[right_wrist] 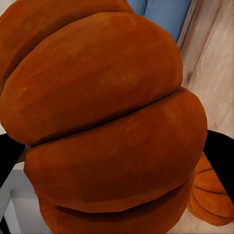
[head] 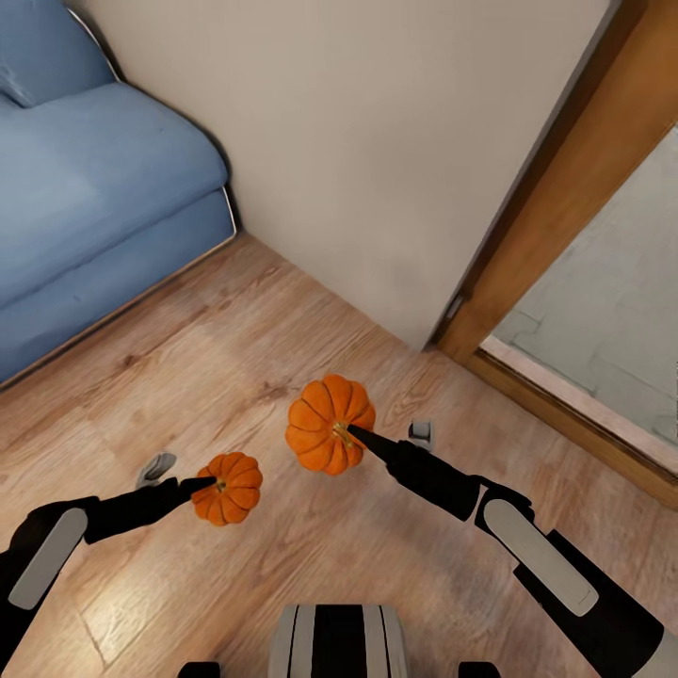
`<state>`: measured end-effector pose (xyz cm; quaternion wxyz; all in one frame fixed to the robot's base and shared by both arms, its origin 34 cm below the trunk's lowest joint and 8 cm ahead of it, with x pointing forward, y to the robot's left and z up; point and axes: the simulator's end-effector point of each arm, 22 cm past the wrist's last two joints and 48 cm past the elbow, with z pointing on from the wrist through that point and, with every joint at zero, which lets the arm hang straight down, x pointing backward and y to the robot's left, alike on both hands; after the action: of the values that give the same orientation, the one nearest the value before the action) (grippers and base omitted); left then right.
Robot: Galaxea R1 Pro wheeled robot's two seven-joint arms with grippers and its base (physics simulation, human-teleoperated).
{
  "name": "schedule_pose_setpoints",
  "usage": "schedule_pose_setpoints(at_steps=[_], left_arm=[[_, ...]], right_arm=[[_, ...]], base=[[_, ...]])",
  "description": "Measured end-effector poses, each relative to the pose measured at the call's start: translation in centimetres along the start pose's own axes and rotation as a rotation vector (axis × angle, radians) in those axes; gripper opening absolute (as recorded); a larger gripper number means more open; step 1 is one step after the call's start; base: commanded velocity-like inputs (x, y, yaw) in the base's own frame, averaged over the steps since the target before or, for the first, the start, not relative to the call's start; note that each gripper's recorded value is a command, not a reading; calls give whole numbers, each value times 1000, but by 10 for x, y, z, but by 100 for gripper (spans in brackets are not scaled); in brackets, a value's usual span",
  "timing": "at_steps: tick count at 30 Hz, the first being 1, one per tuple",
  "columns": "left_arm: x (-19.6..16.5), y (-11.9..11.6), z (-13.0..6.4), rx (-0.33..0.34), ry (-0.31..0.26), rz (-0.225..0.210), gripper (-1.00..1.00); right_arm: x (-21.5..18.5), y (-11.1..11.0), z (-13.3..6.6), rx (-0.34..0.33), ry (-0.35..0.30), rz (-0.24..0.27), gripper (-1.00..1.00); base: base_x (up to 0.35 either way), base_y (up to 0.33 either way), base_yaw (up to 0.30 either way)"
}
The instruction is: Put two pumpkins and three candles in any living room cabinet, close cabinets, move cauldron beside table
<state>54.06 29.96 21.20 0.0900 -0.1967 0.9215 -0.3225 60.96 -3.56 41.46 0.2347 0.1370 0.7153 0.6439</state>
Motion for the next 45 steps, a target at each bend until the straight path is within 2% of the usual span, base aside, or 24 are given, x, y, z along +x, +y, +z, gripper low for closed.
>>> schedule_pose_setpoints(at_steps=[10,15,19,45], left_arm=[[-13,-15,-17,13,-24,26,-100],[-31,-14,-36,15,-70,-14,-100],[-37,-19,-44,23,-84,-19,-100],[-68,-73,-95,86,-189,56,-100]], right_arm=[[-8,20,0,-16,-16,-40,-100],[-14,31,-1,-24,-28,-62,-100],[-16,40,-1,-33,-32,-77,-100],[-33,119,-6,-111,-70,-205,-100]], base=[[-113,0,0],[-38,0,0],[-4,0,0],[0,0,0]])
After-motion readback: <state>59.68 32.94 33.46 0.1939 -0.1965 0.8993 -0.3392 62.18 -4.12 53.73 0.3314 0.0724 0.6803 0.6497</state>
